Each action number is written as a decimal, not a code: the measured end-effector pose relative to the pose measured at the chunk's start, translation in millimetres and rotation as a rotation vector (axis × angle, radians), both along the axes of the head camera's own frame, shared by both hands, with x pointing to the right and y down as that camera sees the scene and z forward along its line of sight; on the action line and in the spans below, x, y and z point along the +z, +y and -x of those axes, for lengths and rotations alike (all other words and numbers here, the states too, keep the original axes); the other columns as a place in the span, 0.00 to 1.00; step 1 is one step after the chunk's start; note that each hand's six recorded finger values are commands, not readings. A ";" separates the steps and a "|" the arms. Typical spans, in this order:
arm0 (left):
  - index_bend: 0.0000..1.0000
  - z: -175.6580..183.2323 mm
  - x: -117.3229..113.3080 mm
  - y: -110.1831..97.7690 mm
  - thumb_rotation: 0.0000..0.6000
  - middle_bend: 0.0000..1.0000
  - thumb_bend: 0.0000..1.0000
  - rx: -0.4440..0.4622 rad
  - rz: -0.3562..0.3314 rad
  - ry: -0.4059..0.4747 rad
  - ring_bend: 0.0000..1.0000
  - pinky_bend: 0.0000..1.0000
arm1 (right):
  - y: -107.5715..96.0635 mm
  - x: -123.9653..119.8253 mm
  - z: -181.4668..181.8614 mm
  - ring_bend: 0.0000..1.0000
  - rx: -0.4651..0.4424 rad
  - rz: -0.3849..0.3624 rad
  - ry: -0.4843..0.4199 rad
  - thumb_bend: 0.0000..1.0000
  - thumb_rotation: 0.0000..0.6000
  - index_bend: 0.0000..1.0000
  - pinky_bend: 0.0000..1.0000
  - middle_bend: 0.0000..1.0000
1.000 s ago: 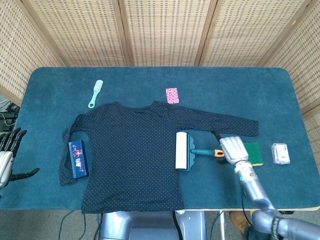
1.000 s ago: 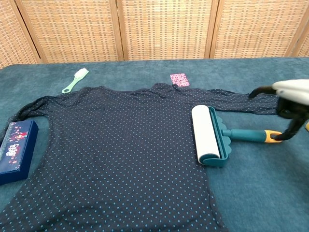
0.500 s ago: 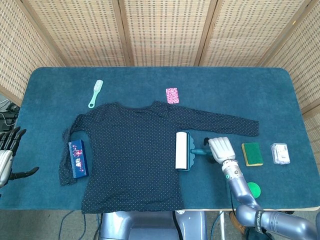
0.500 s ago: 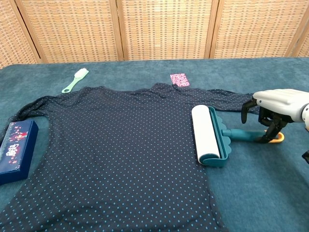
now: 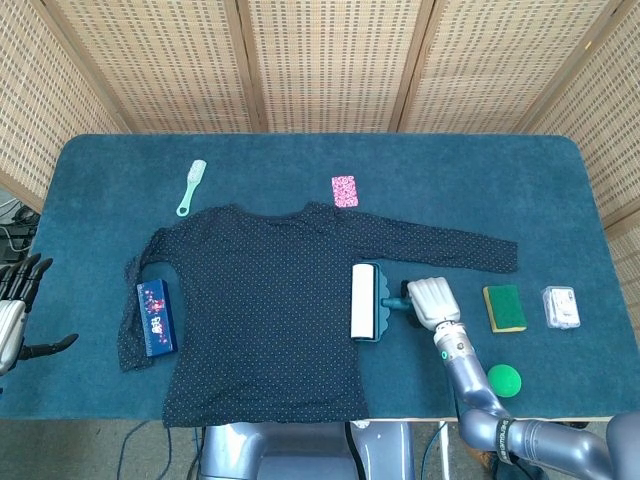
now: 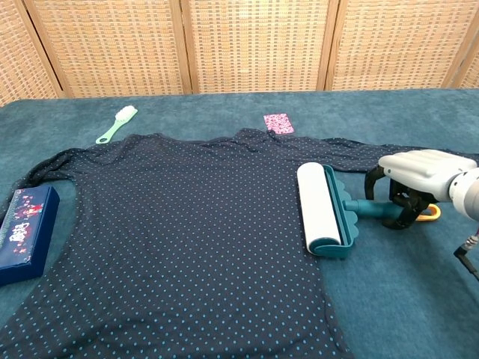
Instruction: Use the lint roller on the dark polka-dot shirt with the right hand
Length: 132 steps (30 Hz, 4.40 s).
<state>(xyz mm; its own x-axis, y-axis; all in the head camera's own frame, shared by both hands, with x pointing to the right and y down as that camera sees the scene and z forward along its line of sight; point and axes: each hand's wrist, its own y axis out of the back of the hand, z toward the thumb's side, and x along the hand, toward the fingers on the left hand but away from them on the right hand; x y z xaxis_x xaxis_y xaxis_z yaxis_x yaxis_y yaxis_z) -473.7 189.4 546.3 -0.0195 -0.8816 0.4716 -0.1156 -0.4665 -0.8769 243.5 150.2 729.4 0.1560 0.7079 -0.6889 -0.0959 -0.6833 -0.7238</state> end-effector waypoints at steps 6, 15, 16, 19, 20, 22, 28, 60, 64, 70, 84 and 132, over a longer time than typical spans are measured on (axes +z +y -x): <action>0.00 0.6 -0.2 -0.3 1.00 0.00 0.00 -0.003 0.000 0.003 0.00 0.00 | 2.5 5.4 0.3 1.00 -0.007 0.002 0.016 0.62 1.00 0.51 1.00 1.00; 0.00 0.3 -0.4 -0.5 1.00 0.00 0.00 -0.002 0.001 0.008 0.00 0.00 | -2.8 -2.2 4.4 1.00 -0.018 -0.044 0.004 0.84 1.00 0.63 1.00 1.00; 0.00 0.2 -0.4 -0.5 1.00 0.00 0.00 -0.002 0.002 0.009 0.00 0.00 | -4.5 -4.3 5.7 1.00 -0.023 -0.052 0.004 0.84 1.00 0.63 1.00 1.00; 0.00 0.4 -0.3 -0.4 1.00 0.00 0.00 -0.003 0.003 0.011 0.00 0.00 | -10.0 -10.2 9.6 1.00 -0.042 -0.072 0.011 0.85 1.00 0.64 1.00 1.00; 0.00 0.5 -0.3 -0.5 1.00 0.00 0.00 -0.004 0.003 0.012 0.00 0.00 | -11.9 -12.2 11.2 1.00 -0.049 -0.079 0.015 0.85 1.00 0.64 1.00 1.00; 0.00 0.9 -0.2 -0.8 1.00 0.00 0.00 -0.006 0.004 0.014 0.00 0.00 | -16.7 -17.0 15.3 1.00 -0.069 -0.095 0.029 0.85 1.00 0.65 1.00 1.00; 0.00 1.6 0.7 -1.9 1.00 0.00 0.00 -0.008 0.012 0.023 0.00 0.00 | -32.5 -30.6 31.0 1.00 -0.151 -0.154 0.109 0.86 1.00 0.67 1.00 1.00; 0.00 14.7 8.7 -15.5 1.00 0.00 0.00 -0.051 0.058 0.080 0.00 0.00 | -60.6 -36.3 147.1 1.00 -0.420 -0.251 0.647 0.87 1.00 0.72 1.00 1.00; 0.00 14.6 7.6 -15.3 1.00 0.00 0.00 -0.049 0.057 0.084 0.00 0.00 | -50.7 -34.2 160.5 1.00 -0.483 -0.293 0.668 0.87 1.00 0.72 1.00 1.00; 0.00 13.7 7.6 -14.8 1.00 0.00 0.00 -0.046 0.057 0.084 0.00 0.00 | -29.7 -37.5 189.9 1.00 -0.565 -0.331 0.641 0.87 1.00 0.72 1.00 1.00; 0.00 13.5 8.6 -14.8 1.00 0.00 0.00 -0.046 0.060 0.082 0.00 0.00 | 31.4 -51.7 258.0 1.00 -0.731 -0.391 0.519 0.87 1.00 0.72 1.00 1.00; 0.00 12.0 12.1 -15.9 1.00 0.00 0.00 -0.048 0.068 0.074 0.00 0.00 | -25.9 -23.2 176.4 1.00 -0.729 -0.471 0.812 0.86 1.00 0.72 1.00 1.00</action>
